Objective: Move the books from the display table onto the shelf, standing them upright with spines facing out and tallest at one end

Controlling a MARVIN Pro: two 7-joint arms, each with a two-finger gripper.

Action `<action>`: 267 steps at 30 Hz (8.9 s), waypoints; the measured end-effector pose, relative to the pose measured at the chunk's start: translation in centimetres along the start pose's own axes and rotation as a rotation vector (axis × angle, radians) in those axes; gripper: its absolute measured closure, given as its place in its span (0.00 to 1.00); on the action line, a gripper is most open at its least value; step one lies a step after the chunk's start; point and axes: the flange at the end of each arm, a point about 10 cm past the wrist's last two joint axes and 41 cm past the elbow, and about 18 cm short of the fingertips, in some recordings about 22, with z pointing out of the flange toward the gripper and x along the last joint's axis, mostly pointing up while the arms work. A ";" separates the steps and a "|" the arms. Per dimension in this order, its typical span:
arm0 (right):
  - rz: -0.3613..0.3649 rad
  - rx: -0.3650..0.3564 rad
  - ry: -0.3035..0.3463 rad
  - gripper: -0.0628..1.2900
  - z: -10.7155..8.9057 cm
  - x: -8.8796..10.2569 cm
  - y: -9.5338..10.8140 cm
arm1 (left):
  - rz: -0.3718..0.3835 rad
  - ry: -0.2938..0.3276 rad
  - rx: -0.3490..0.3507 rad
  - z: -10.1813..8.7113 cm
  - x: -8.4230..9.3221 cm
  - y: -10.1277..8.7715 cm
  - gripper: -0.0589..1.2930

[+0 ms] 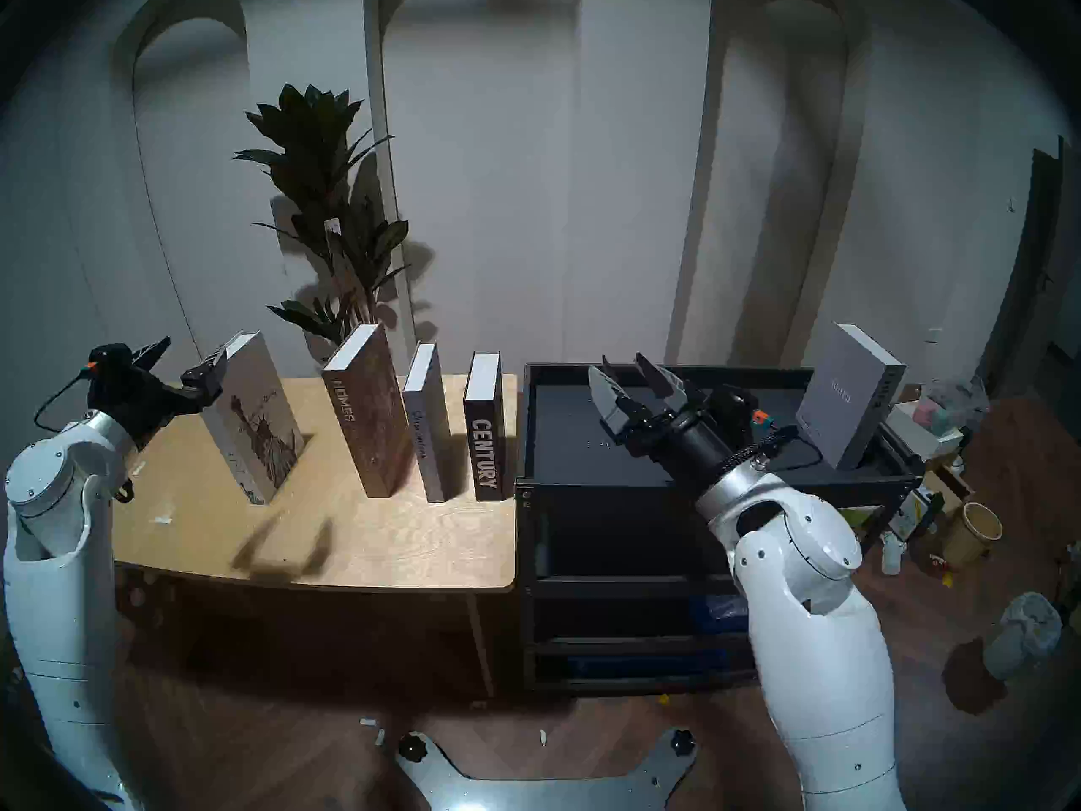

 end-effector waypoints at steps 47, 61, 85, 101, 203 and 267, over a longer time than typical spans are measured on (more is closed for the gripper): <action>-0.243 -0.429 -0.256 0.05 7.3 -9.9 -7.5 | -0.001 0.113 -0.032 -4.5 -0.1 -1.7 0.01; -0.249 -0.482 -0.225 0.05 9.9 -9.9 -9.4 | 0.005 0.123 -0.040 -4.5 0.0 -1.7 0.01; -0.281 -0.439 -0.239 0.05 12.9 -11.1 -9.9 | 0.007 0.129 -0.036 -4.6 -0.1 -1.8 0.01; -0.302 -0.394 -0.233 0.05 14.9 -11.1 -10.2 | 0.007 0.129 -0.034 -4.6 -0.1 -1.8 0.01; -0.327 -0.458 -0.014 0.63 15.4 1.3 -4.7 | 0.007 0.130 -0.031 -4.6 -0.1 -1.9 0.01; -0.411 -0.445 -0.276 0.63 -3.2 9.8 19.7 | 0.007 0.130 -0.030 -4.6 -0.1 -1.9 0.01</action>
